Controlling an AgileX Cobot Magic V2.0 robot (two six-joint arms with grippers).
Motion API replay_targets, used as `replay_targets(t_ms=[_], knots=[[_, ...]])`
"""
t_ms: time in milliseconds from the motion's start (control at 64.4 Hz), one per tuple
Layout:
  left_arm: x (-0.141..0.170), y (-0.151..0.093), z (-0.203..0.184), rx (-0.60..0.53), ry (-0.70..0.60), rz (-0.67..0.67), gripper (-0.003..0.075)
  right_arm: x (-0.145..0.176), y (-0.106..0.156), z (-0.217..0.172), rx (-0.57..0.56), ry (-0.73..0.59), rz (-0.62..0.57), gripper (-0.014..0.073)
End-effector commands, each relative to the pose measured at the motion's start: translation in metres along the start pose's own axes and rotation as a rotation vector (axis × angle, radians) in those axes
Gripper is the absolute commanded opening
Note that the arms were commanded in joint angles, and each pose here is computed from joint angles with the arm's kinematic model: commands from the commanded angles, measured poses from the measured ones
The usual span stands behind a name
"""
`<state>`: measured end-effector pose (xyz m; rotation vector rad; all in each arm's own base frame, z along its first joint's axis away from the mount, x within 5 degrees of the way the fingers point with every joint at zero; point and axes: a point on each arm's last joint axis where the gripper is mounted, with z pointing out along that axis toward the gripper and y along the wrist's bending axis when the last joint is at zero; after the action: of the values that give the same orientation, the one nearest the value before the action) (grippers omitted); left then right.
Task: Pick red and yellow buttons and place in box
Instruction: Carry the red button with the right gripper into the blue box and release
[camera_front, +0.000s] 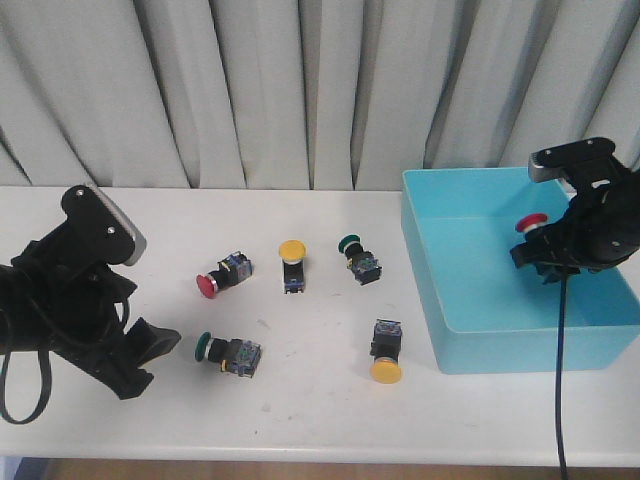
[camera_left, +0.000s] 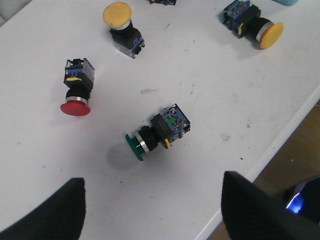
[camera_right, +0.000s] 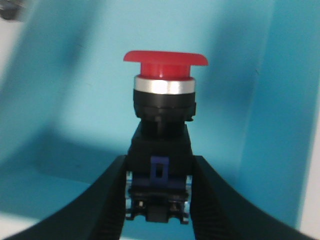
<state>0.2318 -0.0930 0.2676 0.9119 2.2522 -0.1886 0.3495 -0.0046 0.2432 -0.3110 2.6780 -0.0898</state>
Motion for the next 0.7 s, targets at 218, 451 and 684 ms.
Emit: replay_targets(t_ms=[218, 451, 684], knots=[[-0.014, 0.004, -0.012, -0.045, -0.088, -0.016, 0.0533, -0.034, -0.015, 0.036, 0.032, 0.069, 0.078, 0.0244], [-0.014, 0.004, -0.012, -0.044, -0.088, -0.016, 0.0533, -0.034, -0.015, 0.073, 0.015, 0.17, 0.097, 0.0247], [-0.014, 0.004, -0.012, -0.044, -0.088, -0.016, 0.0533, -0.03, -0.014, 0.086, 0.011, 0.205, 0.129, 0.0302]])
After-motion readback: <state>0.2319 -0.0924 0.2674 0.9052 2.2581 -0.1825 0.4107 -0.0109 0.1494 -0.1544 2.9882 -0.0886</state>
